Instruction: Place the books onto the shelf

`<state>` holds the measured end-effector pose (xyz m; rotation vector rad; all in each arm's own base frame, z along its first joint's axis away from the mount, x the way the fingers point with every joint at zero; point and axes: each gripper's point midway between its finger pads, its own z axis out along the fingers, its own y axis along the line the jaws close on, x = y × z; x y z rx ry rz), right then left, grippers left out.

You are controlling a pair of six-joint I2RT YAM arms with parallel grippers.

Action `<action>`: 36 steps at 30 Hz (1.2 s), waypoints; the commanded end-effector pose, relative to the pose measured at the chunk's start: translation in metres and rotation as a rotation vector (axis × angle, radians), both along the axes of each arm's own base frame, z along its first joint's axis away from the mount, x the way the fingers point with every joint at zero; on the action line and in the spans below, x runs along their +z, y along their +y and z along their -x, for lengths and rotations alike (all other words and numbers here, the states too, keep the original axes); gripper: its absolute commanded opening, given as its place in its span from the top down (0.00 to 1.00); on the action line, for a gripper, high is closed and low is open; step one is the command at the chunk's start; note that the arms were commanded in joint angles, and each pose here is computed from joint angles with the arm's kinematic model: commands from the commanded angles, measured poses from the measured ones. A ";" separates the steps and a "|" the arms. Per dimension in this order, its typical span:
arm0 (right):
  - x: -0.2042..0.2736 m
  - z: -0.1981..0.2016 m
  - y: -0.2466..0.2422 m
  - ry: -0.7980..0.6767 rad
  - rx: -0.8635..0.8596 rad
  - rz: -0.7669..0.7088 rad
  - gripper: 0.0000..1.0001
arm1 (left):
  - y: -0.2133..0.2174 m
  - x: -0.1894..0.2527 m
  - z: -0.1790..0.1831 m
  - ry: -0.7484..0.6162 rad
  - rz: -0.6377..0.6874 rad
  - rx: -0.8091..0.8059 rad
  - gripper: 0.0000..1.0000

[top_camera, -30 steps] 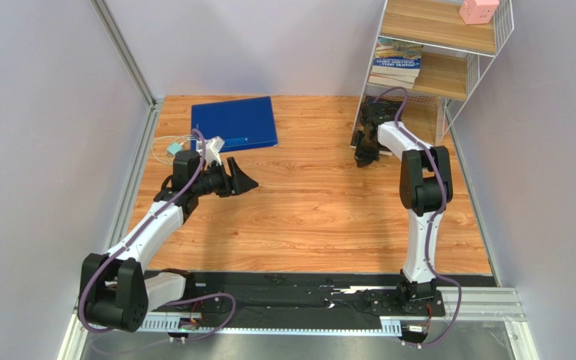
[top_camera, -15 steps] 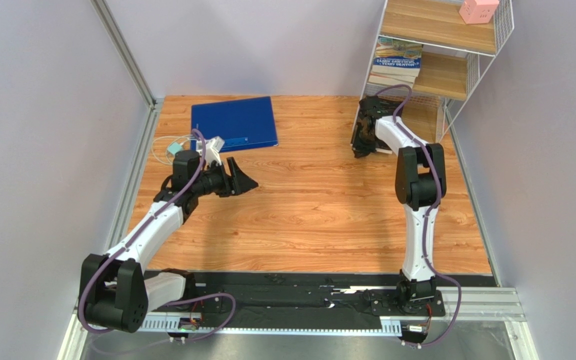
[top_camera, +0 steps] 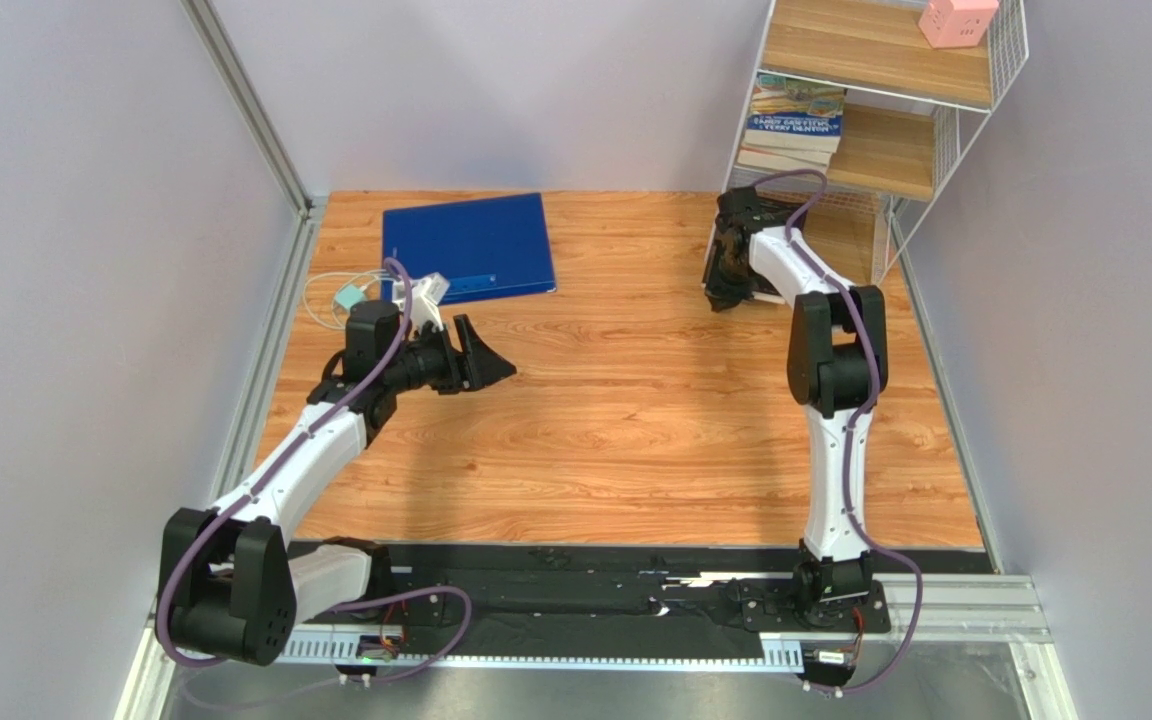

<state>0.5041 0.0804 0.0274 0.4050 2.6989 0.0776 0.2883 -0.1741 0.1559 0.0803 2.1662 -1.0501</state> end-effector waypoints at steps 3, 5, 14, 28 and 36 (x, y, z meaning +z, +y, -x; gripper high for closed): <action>0.019 -0.038 -0.022 -0.121 -0.085 0.030 1.00 | 0.002 0.006 0.002 -0.044 -0.017 -0.013 0.30; 0.019 -0.040 -0.022 -0.125 -0.089 0.027 1.00 | 0.002 0.006 0.003 -0.040 -0.019 -0.012 0.30; 0.016 -0.044 -0.020 -0.144 -0.083 0.019 0.98 | 0.004 0.010 0.011 -0.050 -0.014 -0.008 0.30; 0.053 -0.018 0.011 -0.263 -0.009 -0.095 0.96 | 0.010 0.036 0.024 -0.100 -0.025 0.015 0.28; 0.069 0.011 0.026 -0.267 0.033 -0.102 0.96 | 0.012 0.050 0.031 -0.129 -0.022 0.019 0.27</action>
